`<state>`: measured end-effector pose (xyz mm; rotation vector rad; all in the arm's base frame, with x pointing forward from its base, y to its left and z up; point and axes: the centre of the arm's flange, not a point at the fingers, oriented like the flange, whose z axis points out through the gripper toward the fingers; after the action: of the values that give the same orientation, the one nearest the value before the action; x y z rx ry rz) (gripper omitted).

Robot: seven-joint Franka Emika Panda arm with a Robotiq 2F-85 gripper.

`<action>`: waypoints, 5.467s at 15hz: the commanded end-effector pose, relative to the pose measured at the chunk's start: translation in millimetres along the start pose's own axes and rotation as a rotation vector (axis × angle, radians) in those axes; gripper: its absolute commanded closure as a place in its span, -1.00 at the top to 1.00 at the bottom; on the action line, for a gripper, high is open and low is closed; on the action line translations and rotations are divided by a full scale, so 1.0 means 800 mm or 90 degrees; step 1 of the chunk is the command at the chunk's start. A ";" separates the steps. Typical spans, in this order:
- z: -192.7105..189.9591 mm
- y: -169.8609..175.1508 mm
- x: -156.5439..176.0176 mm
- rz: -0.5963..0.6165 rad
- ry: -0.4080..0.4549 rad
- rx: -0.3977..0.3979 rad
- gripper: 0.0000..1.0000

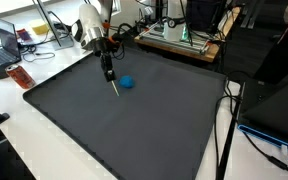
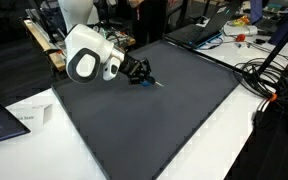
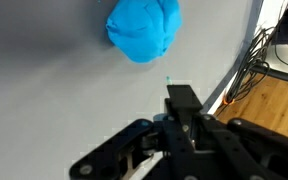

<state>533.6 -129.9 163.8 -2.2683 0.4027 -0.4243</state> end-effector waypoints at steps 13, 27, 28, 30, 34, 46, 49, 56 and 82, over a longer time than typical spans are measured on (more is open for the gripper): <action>-0.028 -0.095 -0.033 -0.077 0.089 -0.184 -0.94; -0.060 -0.046 -0.098 -0.118 0.146 -0.148 -0.94; -0.060 -0.044 -0.102 -0.120 0.147 -0.144 -0.94; -0.055 -0.040 -0.112 -0.124 0.152 -0.147 -0.94; -0.044 -0.043 -0.133 -0.138 0.174 -0.152 -0.94; -0.040 -0.105 -0.191 -0.182 0.239 -0.219 -0.94; -0.038 -0.134 -0.199 -0.211 0.271 -0.239 -0.94; -0.007 -0.191 -0.186 -0.239 0.245 -0.345 -0.94; 0.021 -0.307 -0.155 -0.366 0.112 -0.519 -0.94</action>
<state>439.5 69.0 254.2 -3.1351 -0.0120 -0.9307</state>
